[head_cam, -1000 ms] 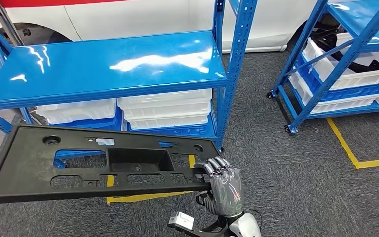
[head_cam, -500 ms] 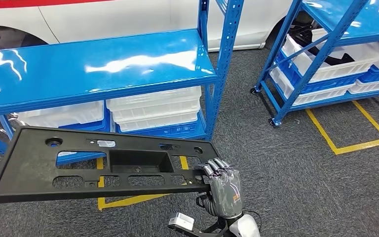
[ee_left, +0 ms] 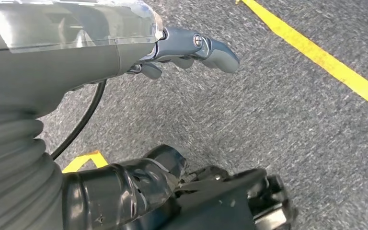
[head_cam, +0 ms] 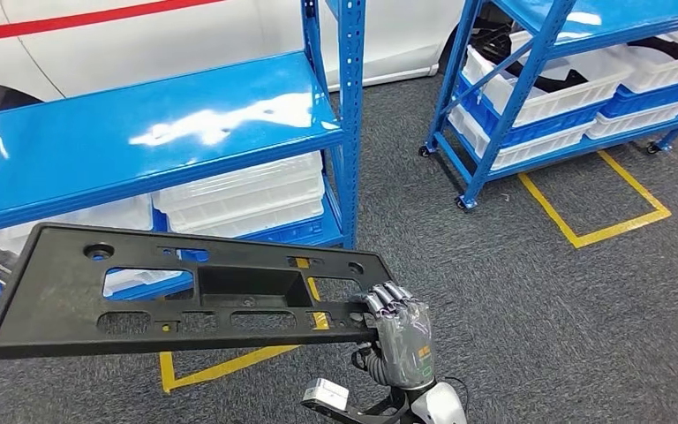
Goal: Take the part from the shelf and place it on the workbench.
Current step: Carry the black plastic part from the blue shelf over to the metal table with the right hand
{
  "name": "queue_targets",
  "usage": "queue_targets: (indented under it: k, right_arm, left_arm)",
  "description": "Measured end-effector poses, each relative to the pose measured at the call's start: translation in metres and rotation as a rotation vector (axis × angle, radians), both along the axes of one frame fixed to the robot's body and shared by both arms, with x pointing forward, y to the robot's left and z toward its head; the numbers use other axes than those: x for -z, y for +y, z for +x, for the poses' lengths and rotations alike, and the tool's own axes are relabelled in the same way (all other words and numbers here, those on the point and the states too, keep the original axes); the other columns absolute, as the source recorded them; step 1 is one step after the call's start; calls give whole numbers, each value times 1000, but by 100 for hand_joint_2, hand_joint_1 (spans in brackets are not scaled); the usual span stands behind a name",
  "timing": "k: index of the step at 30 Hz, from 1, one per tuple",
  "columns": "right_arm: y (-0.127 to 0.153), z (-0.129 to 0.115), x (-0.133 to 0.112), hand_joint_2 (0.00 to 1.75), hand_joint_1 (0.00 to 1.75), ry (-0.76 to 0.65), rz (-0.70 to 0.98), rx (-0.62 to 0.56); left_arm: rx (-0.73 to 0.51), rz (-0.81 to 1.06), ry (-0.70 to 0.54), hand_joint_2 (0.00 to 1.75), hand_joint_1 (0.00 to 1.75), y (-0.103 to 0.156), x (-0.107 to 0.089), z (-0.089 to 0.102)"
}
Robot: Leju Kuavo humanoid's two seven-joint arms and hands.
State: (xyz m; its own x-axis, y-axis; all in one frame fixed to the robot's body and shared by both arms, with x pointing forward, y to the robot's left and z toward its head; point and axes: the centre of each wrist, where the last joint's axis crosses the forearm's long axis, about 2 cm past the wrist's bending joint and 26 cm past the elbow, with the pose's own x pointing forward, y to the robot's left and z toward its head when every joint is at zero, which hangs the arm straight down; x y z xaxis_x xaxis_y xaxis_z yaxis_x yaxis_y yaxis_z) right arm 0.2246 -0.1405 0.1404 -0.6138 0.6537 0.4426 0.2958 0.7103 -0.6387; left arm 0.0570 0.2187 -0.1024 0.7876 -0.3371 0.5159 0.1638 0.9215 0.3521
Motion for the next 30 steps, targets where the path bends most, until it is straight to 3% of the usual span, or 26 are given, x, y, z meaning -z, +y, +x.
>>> queue_targets:
  k: [13,23,30]
  right_arm:
    - [-4,-5,3,175,175,3,7,13]
    - [-43,-22,2,175,175,-26,95,102]
    - [-51,-28,1,175,175,-23,132,128]
  left_arm:
    - [-2,0,-1,175,0,0,0,0]
    - [-21,2,-7,175,0,1,0,0]
    - [-30,3,-4,175,0,1,0,-2]
